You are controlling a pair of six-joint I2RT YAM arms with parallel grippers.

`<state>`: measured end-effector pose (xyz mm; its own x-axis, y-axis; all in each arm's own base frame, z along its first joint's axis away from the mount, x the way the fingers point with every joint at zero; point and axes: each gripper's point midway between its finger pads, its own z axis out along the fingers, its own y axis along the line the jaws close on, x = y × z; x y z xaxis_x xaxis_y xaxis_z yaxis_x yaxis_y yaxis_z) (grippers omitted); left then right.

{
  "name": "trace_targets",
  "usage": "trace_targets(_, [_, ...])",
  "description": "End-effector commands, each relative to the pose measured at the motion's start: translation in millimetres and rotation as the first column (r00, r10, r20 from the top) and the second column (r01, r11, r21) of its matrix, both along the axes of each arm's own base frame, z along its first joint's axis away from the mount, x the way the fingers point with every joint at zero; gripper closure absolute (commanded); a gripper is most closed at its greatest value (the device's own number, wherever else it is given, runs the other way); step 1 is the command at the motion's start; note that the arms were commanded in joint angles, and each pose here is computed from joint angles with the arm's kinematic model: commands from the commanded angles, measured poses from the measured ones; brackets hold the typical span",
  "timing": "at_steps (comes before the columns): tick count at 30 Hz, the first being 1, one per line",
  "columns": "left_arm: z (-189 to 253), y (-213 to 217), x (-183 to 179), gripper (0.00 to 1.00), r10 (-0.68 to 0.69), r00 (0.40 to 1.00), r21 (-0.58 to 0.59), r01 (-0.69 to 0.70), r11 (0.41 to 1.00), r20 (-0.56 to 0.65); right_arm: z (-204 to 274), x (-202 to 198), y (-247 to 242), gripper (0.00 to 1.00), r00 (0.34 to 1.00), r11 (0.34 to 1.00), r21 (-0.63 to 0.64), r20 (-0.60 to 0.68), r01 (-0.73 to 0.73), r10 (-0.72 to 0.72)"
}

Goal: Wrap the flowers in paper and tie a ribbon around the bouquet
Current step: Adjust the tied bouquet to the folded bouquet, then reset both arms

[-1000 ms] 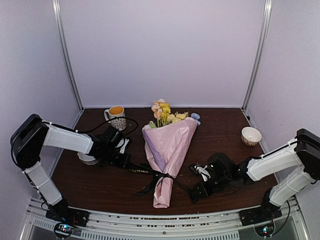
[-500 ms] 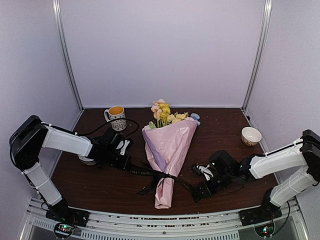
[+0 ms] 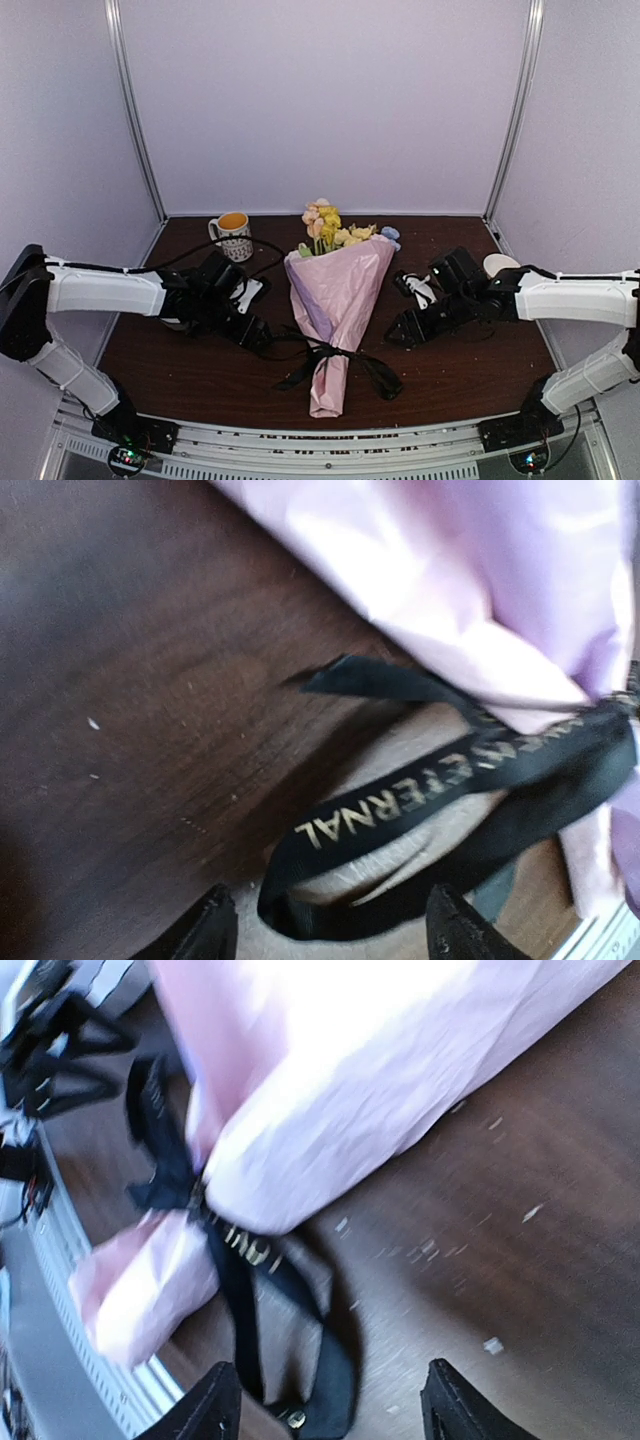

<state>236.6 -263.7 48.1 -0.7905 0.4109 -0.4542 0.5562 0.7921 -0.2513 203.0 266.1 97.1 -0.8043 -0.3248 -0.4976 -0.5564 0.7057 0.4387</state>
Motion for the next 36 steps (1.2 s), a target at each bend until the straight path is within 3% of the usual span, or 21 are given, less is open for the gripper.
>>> trace_targets(1, [52.6, -3.1, 7.9, 0.30, -0.067, 0.987, -0.046, 0.074, 0.996, 0.145, -3.3, 46.9, -16.6, 0.38, 0.987, 0.982, -0.128, 0.094, 0.142, -0.130])
trace_targets(6, [60.3, -4.1, 34.3, 0.28, -0.037, 0.966, -0.010, 0.041, 0.999, 0.256, -24.2, 88.0, -19.9, 0.44, 0.965, 0.936, -0.243, 0.129, 0.253, -0.228])
trace_targets(8, [48.0, -9.5, 46.5, 0.36, -0.044, 0.970, 0.045, 0.035, 0.998, 0.237, -32.0, 99.6, -18.0, 0.45, 0.965, 0.922, -0.291, 0.143, 0.255, -0.221])
trace_targets(12, [34.8, -39.4, 69.9, 0.47, -0.067, 0.974, 0.042, 0.059, 0.997, 0.215, -38.5, 122.8, -6.2, 0.46, 0.966, 0.910, -0.334, 0.166, 0.245, -0.199])
trace_targets(18, [26.6, -85.3, 99.0, 0.55, -0.082, 0.971, -0.025, 0.089, 0.996, 0.224, -19.6, 159.7, 15.9, 0.46, 0.952, 0.920, -0.289, 0.228, 0.266, -0.203])
trace_targets(26, [38.3, -122.9, 82.2, 0.58, -0.186, 0.951, -0.084, 0.212, 0.974, 0.246, 25.6, 183.8, -24.1, 0.46, 0.914, 0.906, -0.235, 0.294, 0.352, -0.279])
trace_targets(31, [68.4, -101.0, 83.3, 0.58, -0.125, 0.947, -0.109, 0.163, 0.981, 0.296, 80.6, 182.0, -85.2, 0.42, 0.844, 0.893, -0.098, 0.386, 0.439, -0.373])
trace_targets(36, [124.9, -5.5, 131.1, 0.46, 0.168, 0.910, -0.100, -0.140, 0.985, 0.378, 128.1, 170.3, -170.6, 0.23, 0.674, 0.802, 0.088, 0.493, 0.591, -0.551])
